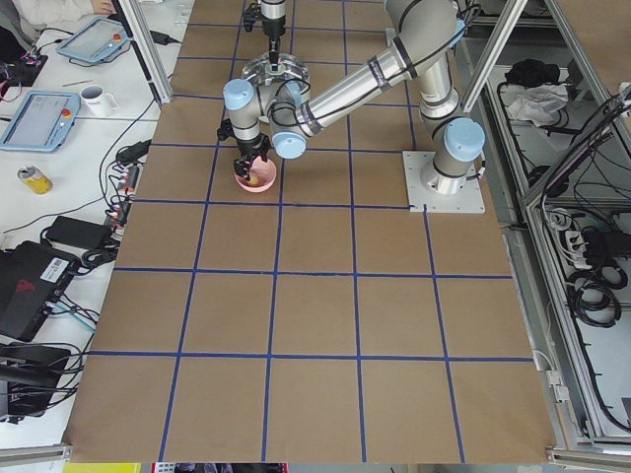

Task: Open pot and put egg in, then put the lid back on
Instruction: 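Lift the glass lid off with the right gripper while the left grasps the egg, then hold the lid beside the pot with the right gripper while the left grips the egg, then lift the egg from the bowl with the left gripper and carry it over the pot, then lower the egg into the pot with the left gripper, then open the left gripper to release the egg and raise it away from the pot, then carry the glass lid over the pot with the right gripper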

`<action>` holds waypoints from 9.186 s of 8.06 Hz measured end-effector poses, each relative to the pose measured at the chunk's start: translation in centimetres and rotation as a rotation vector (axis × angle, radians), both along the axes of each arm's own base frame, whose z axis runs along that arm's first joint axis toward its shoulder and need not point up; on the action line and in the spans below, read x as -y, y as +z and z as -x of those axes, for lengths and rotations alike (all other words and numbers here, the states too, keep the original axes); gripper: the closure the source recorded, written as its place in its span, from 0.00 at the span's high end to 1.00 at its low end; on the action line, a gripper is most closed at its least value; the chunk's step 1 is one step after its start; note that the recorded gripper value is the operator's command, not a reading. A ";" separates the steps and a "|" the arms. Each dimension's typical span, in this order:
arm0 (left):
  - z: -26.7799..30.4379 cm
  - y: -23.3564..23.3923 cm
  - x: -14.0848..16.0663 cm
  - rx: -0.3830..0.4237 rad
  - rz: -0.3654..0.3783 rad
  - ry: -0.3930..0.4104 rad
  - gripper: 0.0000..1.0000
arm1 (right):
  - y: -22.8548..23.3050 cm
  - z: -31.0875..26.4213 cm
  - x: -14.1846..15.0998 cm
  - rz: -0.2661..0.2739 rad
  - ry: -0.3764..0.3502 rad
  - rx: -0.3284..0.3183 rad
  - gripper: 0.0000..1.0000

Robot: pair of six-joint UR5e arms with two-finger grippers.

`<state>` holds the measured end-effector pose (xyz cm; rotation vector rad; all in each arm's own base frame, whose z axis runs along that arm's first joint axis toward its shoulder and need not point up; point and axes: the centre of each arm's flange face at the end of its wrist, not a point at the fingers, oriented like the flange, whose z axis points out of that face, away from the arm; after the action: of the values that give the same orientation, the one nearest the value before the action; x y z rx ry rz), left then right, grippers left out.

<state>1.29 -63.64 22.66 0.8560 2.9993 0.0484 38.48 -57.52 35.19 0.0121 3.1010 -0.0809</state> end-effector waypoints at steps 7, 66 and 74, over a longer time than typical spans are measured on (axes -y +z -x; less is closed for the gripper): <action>0.1 -2.3 0.1 -0.014 -0.012 -0.007 0.84 | 10.3 15.0 2.3 0.079 0.110 -0.009 0.00; 31.8 16.2 -6.0 -0.098 0.155 0.563 1.00 | 8.8 29.9 3.8 0.027 0.207 -0.039 0.00; 13.1 28.5 -10.6 -0.004 0.133 0.514 1.00 | 6.8 11.0 0.7 0.057 0.041 0.015 0.00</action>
<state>-11.83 -53.05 51.13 0.0614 3.0919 -0.1429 27.46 -58.17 42.02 -0.0525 3.0807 -0.1674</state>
